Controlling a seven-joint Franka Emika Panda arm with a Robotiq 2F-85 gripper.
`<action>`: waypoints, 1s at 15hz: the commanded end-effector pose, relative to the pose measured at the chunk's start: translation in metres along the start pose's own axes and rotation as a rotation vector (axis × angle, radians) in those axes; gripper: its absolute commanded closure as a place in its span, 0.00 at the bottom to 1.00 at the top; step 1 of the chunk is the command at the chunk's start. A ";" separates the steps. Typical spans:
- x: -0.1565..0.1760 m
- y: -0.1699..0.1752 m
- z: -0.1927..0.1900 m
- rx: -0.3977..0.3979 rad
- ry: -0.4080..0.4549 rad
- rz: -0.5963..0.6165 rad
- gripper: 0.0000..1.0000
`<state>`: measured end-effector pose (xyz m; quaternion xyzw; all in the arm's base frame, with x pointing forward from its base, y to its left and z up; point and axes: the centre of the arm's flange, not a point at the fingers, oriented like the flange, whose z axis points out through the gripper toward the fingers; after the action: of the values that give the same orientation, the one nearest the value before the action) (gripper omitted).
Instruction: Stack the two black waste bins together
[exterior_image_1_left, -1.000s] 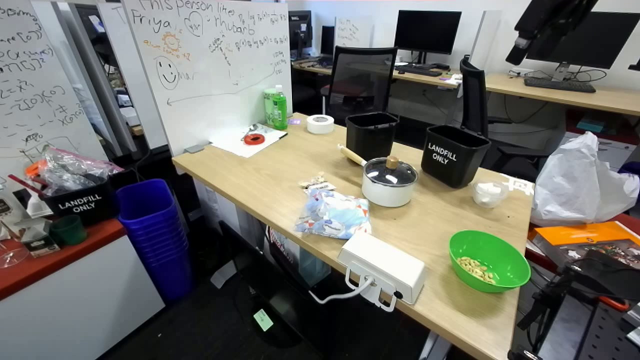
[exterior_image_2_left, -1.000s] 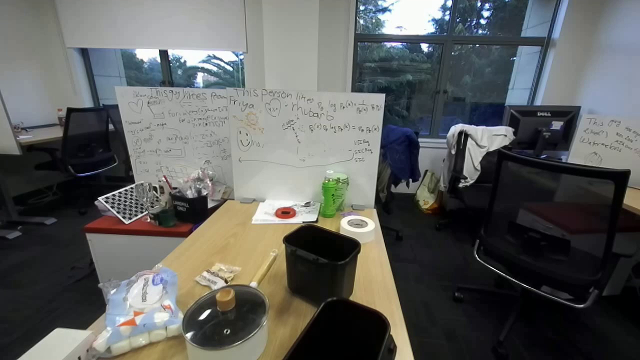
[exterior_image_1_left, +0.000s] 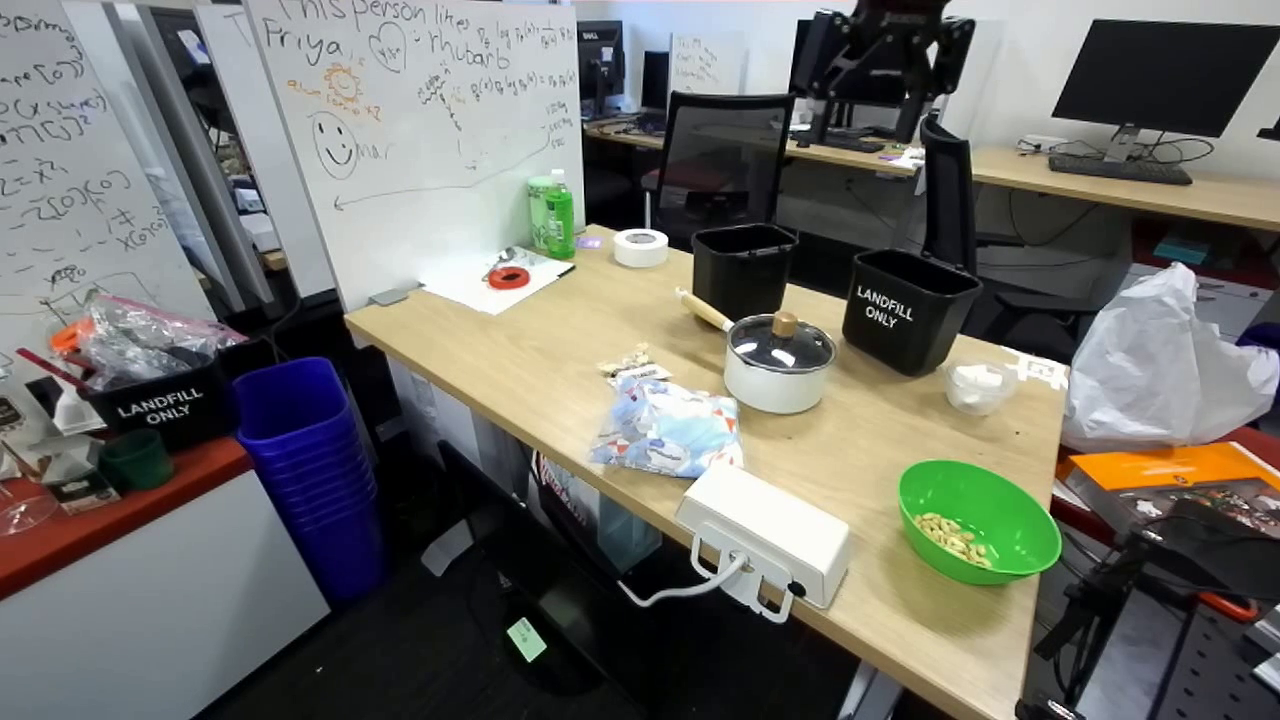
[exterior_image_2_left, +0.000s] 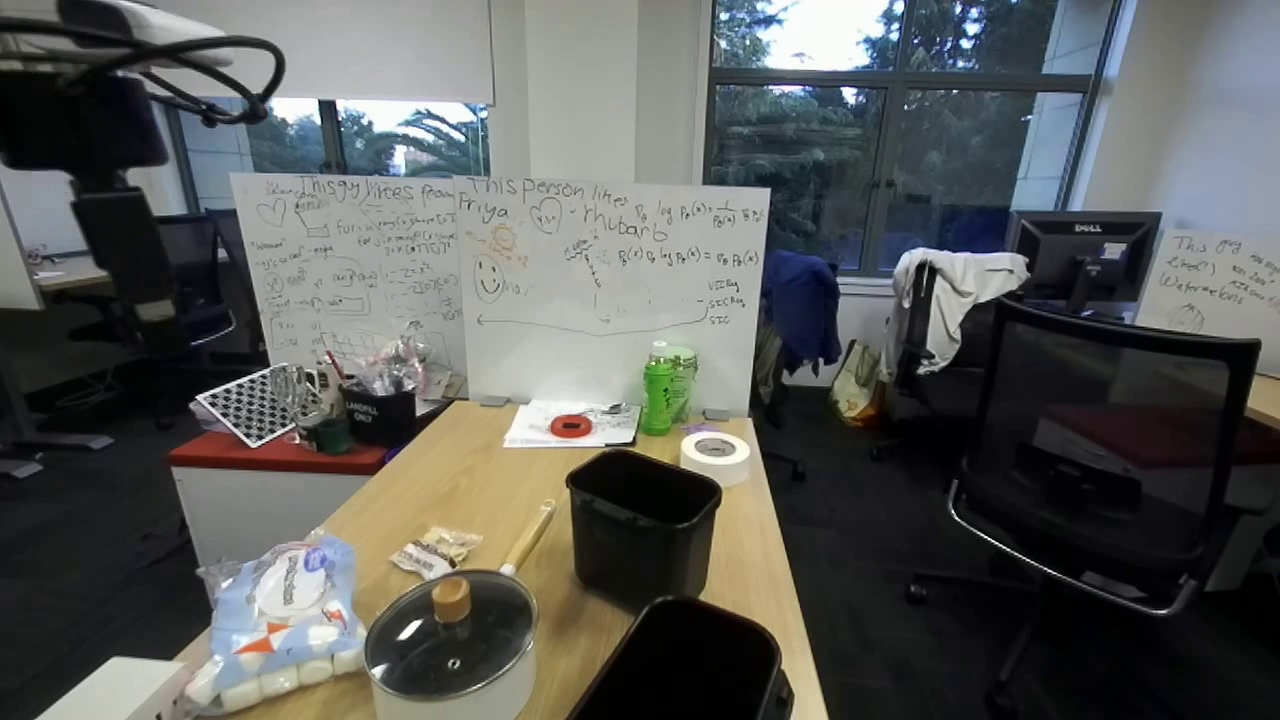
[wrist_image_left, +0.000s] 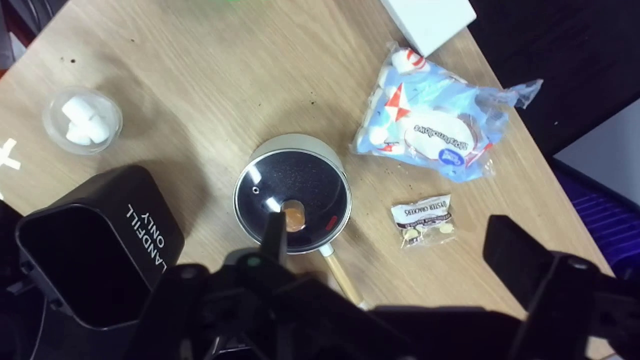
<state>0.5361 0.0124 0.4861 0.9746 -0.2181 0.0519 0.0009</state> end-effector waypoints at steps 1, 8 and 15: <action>0.049 -0.030 0.004 0.020 -0.036 0.134 0.00; 0.042 -0.024 0.010 0.015 -0.016 0.119 0.00; 0.064 -0.035 0.018 0.062 -0.050 0.330 0.00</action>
<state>0.5880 0.0157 0.4782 0.9502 -0.3081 0.0412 -0.0206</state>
